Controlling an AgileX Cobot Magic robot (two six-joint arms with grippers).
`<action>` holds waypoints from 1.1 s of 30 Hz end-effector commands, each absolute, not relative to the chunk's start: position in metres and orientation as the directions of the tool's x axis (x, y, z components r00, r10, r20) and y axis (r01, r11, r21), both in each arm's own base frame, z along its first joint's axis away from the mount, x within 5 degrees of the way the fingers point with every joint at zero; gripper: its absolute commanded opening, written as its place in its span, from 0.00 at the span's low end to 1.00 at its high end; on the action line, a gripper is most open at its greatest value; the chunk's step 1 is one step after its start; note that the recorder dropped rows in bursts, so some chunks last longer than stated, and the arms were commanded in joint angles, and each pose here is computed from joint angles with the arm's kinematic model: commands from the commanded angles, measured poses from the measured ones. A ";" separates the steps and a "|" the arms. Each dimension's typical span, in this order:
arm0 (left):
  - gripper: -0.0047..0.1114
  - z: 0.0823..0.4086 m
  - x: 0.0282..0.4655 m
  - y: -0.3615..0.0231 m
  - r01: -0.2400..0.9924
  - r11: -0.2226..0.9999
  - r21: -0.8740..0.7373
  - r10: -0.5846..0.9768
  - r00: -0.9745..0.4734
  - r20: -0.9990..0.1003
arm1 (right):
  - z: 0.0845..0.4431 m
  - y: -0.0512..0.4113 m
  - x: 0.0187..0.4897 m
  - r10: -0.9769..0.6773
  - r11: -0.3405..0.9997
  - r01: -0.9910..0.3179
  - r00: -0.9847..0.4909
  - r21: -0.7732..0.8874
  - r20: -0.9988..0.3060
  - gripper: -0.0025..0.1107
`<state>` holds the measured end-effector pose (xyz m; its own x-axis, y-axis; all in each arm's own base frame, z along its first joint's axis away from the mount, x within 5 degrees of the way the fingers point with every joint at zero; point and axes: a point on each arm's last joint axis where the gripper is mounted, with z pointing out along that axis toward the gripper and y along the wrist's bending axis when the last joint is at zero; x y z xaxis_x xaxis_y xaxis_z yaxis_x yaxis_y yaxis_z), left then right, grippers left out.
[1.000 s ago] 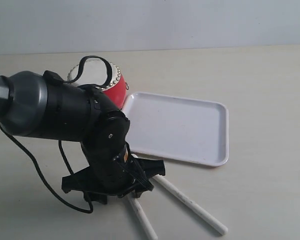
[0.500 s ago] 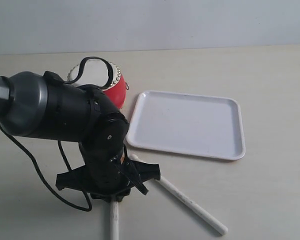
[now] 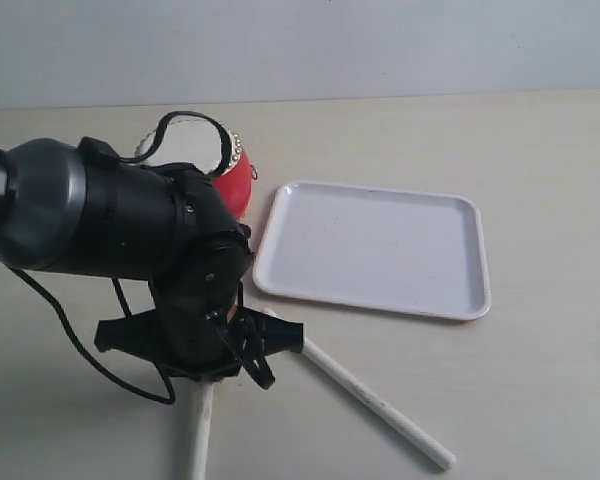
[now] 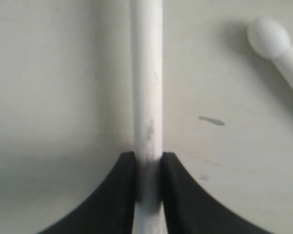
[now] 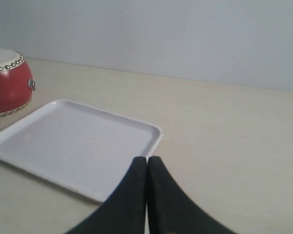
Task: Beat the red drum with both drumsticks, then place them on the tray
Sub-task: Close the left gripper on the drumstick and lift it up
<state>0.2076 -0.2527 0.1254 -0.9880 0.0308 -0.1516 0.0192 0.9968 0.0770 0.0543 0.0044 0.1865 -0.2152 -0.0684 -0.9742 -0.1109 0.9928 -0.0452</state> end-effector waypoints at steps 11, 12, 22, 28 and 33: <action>0.04 0.221 0.216 -0.213 0.037 0.974 0.226 0.142 -0.872 -0.468 | 0.185 0.004 0.054 -0.072 0.993 -0.107 -0.212 -0.050 -0.975 0.02; 0.04 0.228 0.215 -0.212 0.041 0.975 0.220 0.147 -0.860 -0.489 | 0.185 0.004 0.054 -0.072 0.993 -0.107 -0.212 -0.050 -0.975 0.02; 0.04 0.298 0.181 -0.208 0.161 0.975 0.153 0.222 -0.680 -0.699 | 0.185 0.004 0.054 -0.072 0.993 -0.107 -0.212 -0.050 -0.975 0.02; 0.04 0.324 0.157 -0.199 0.244 0.961 0.130 0.253 -0.584 -0.772 | 0.185 0.004 0.054 -0.072 0.993 -0.107 -0.212 -0.050 -0.975 0.02; 0.04 0.331 0.145 -0.183 0.265 0.956 0.126 0.255 -0.539 -0.803 | 0.185 0.004 0.054 -0.072 0.993 -0.107 -0.212 -0.050 -0.975 0.02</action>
<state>0.1505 -0.1936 0.3271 -0.5677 0.2517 -0.7838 0.2676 0.9568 0.1134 0.0543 0.0044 0.1865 -0.2152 -0.0684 -0.9742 -0.1109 0.9928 -0.0452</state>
